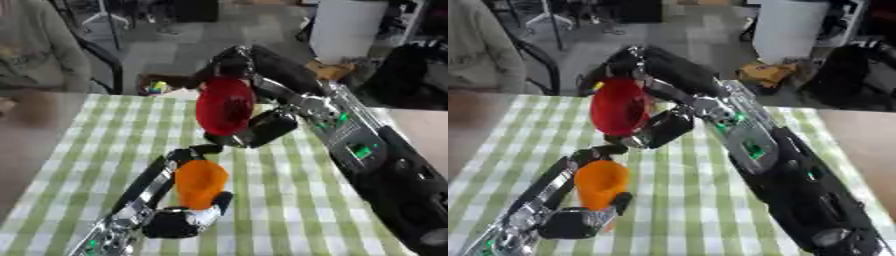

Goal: Pour the contents of one cup into another cup.

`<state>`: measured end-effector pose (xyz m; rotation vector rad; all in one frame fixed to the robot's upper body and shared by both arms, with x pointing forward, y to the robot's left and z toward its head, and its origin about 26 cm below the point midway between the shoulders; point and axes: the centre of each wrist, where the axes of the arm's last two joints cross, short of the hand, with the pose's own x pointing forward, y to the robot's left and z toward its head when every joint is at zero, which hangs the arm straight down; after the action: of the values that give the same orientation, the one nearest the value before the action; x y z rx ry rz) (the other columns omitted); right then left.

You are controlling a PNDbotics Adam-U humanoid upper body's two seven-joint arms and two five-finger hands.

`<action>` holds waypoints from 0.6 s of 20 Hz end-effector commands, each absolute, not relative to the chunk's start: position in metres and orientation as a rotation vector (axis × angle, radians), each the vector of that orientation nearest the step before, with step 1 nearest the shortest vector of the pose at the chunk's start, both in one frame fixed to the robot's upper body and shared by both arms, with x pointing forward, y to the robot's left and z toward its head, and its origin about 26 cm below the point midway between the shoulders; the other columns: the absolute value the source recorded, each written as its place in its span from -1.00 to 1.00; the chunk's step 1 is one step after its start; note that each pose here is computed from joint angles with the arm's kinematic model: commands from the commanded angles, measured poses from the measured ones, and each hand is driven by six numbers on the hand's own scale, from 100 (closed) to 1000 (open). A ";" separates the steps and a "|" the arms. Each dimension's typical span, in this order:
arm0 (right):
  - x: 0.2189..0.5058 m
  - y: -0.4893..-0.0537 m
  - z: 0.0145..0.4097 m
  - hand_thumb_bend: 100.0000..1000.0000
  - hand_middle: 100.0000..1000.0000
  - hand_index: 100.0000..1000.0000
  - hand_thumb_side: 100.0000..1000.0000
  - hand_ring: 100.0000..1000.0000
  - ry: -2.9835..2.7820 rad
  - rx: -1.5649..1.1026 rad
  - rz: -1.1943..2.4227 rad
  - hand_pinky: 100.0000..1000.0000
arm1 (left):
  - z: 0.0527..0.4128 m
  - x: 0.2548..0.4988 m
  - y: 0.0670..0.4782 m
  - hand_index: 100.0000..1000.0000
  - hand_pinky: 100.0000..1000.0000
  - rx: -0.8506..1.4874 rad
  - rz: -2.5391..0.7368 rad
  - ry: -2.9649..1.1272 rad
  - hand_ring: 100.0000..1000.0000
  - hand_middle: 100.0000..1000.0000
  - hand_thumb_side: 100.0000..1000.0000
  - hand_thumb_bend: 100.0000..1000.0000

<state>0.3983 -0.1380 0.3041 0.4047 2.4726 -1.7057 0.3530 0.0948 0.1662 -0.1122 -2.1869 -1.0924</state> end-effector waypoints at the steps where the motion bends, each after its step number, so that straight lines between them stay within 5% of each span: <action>1: 0.392 -0.134 0.319 -0.85 -0.56 0.51 -1.00 0.03 2.385 0.464 -1.671 0.13 | 0.176 0.351 0.091 0.72 -0.38 -0.121 -1.124 -2.227 -0.16 -0.22 -0.52 -1.00; 12: 0.397 -0.138 0.319 -0.75 -0.38 0.51 -1.00 0.05 2.235 0.631 -1.645 0.32 | 0.186 0.343 0.089 0.72 -0.37 -0.158 -1.185 -2.261 -0.16 -0.21 -0.55 -1.00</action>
<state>0.3989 -0.1351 0.3072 0.5855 2.2662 -1.6766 0.3444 0.0876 0.1744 -0.1687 -2.2246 -1.1649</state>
